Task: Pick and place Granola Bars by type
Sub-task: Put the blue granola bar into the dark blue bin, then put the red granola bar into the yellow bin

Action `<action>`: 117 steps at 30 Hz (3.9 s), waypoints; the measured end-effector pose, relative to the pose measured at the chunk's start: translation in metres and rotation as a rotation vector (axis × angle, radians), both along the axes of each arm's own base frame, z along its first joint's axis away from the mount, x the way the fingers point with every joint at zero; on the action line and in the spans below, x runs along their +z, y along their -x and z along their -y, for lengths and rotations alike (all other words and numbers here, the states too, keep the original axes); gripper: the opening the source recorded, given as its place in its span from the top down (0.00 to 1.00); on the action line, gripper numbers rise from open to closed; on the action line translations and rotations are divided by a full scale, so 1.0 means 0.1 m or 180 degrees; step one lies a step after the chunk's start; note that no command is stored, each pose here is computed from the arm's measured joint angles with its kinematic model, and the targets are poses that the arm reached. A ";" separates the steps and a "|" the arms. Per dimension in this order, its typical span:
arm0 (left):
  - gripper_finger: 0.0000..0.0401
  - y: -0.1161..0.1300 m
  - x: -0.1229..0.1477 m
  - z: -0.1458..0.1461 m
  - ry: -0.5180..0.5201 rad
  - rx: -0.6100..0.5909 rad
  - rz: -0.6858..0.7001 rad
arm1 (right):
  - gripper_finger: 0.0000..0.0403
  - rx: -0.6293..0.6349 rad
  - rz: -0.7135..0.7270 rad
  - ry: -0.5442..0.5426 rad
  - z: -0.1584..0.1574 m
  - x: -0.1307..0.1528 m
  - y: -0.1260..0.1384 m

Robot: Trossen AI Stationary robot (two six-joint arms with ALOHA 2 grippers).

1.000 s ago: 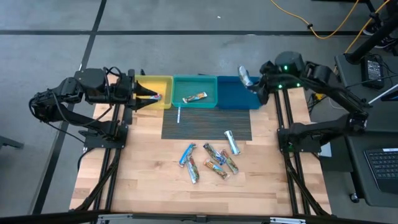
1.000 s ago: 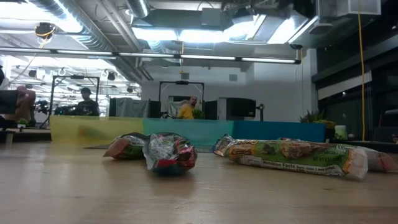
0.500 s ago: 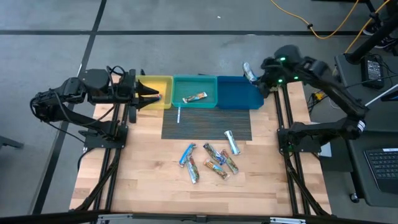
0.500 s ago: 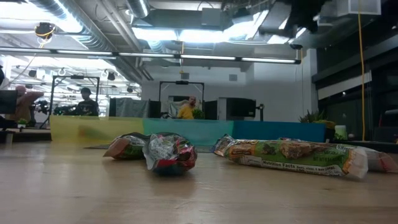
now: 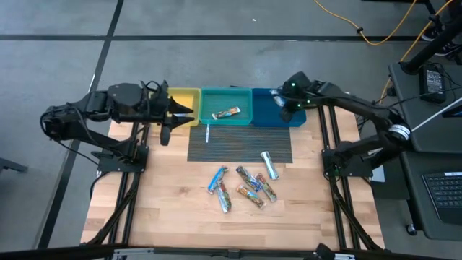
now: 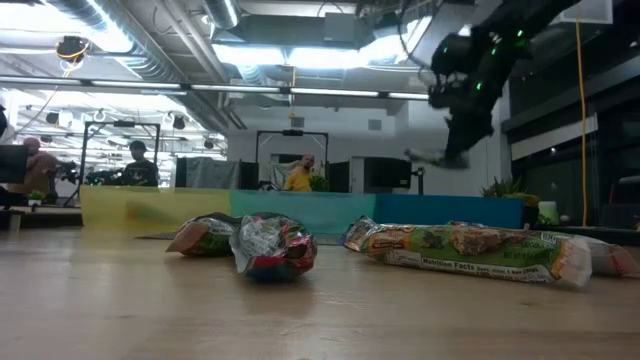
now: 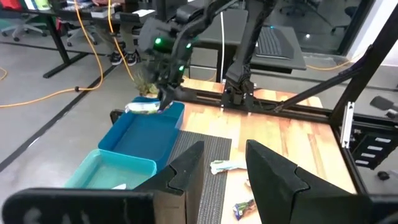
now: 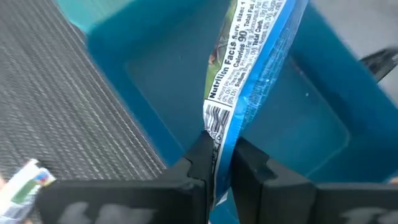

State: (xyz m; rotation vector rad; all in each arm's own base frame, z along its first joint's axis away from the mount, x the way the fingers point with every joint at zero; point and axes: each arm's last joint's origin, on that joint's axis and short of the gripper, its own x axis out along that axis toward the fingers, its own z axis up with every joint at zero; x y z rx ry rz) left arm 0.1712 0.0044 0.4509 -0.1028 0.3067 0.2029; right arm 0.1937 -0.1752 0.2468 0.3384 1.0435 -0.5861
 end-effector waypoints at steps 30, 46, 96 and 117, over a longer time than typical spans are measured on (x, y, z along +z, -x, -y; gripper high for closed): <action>0.72 -0.07 -0.03 0.00 0.0002 0.0001 -0.0063 | 0.65 0.0152 -0.0540 -0.0424 0.23 -0.61 -0.15; 0.72 -0.34 -0.39 0.03 0.0545 0.0254 -0.0918 | 0.61 0.0381 0.0249 0.0260 -0.21 0.17 -0.07; 0.48 -1.82 -2.89 0.60 0.1874 0.0698 -0.2358 | 0.69 0.2369 0.1284 0.1648 -1.25 0.90 -0.13; 0.47 -1.83 -3.09 0.60 0.1546 0.0830 -0.2443 | 0.69 0.2397 0.1329 0.1616 -1.26 0.90 -0.13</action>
